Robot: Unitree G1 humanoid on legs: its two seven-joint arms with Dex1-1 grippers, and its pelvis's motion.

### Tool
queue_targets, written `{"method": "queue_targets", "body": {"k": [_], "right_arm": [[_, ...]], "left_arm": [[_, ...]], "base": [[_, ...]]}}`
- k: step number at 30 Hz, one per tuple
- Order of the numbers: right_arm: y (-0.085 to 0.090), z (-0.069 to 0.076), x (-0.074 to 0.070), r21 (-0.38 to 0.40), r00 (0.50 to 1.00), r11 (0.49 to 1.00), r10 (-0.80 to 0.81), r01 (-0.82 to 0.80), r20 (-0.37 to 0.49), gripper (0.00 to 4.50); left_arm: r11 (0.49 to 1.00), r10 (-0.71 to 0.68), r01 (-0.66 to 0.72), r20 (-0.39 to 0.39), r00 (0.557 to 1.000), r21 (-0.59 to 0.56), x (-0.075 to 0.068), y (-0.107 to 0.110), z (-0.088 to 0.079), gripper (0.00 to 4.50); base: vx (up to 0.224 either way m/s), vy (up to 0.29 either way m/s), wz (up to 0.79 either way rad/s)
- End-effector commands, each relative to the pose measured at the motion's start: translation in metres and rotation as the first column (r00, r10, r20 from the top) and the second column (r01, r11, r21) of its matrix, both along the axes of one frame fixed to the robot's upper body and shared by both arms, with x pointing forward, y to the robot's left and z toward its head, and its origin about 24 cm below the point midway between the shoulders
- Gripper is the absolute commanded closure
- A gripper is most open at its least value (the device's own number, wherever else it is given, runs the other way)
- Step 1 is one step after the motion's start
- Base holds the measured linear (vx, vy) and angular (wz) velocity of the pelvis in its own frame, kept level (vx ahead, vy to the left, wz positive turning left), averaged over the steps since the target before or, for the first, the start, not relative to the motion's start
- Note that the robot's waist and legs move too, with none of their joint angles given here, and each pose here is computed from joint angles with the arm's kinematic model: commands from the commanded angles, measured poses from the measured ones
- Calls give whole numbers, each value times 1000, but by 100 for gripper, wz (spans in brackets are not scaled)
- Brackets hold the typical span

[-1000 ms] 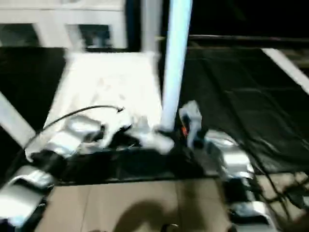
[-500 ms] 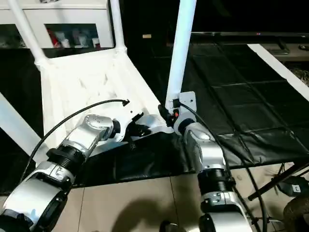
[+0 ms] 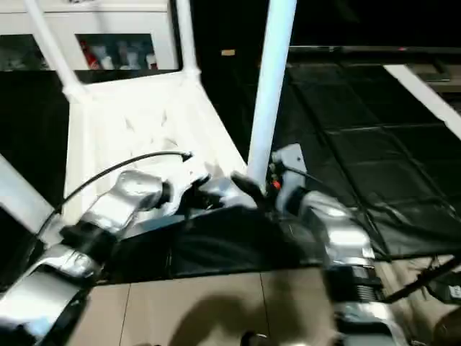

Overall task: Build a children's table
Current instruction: Rotate leg to tighten

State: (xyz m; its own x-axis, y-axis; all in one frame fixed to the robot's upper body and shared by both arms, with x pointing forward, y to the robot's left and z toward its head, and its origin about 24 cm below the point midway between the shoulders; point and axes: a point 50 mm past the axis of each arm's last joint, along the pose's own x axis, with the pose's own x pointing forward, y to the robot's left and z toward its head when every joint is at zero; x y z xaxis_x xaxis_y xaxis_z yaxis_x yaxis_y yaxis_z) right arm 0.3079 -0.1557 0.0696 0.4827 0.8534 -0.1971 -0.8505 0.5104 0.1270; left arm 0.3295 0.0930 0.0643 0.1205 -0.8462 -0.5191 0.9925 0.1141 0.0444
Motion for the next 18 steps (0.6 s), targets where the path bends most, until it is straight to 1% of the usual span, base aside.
{"method": "queue_targets", "body": {"k": [1, 4, 5, 7, 9, 11, 13, 14, 15, 16, 18], "right_arm": [[3, 7, -6, -13, 990, 990, 140, -139, 25, 11], [-2, 9, -11, -37, 972, 972, 234, -233, 18, 11], [-5, 11, -15, -52, 955, 954, 296, -295, 5, 11], [-9, 12, -18, -65, 936, 934, 353, -353, -12, 11], [-12, 15, -21, -60, 903, 901, 428, -430, -42, 11], [-13, 16, -22, -57, 889, 888, 454, -457, -54, 11], [-14, 16, -24, -51, 859, 858, 506, -511, -79, 11], [-14, 16, -24, -49, 853, 853, 516, -520, -84, 27], [-13, 16, -28, -31, 819, 822, 561, -568, -118, 37], [-13, 16, -28, -31, 819, 822, 561, -568, -118, 37], [-12, 15, -30, -18, 798, 804, 587, -594, -137, 56]], "left_arm": [[988, -154, 155, -45, 987, 16, -14, -7, -8, 450], [978, -205, 207, -63, 977, 22, -17, -3, -7, 450], [969, -241, 243, -70, 968, 33, -20, 0, -7, 450], [959, -275, 279, -75, 958, 45, -22, 2, -7, 450], [939, -333, 338, -88, 939, 58, -26, 5, -7, 450], [932, -352, 358, -92, 931, 62, -28, 6, -8, 450], [916, -389, 397, -103, 915, 64, -31, 6, -8, 450], [913, -396, 403, -105, 912, 65, -32, 6, -8, 450], [892, -434, 444, -114, 894, 86, -36, 6, -8, 450], [892, -434, 444, -114, 894, 86, -36, 6, -8, 450], [882, -451, 461, -114, 885, 97, -37, 7, -9, 450]], "base": [[0, 0, 0], [0, 0, 0], [0, 0, 0], [0, 0, 0], [0, 0, 0], [0, 0, 0], [0, 0, 0], [0, 0, 0], [0, 0, 0], [0, 0, 0], [0, 0, 0]]}}
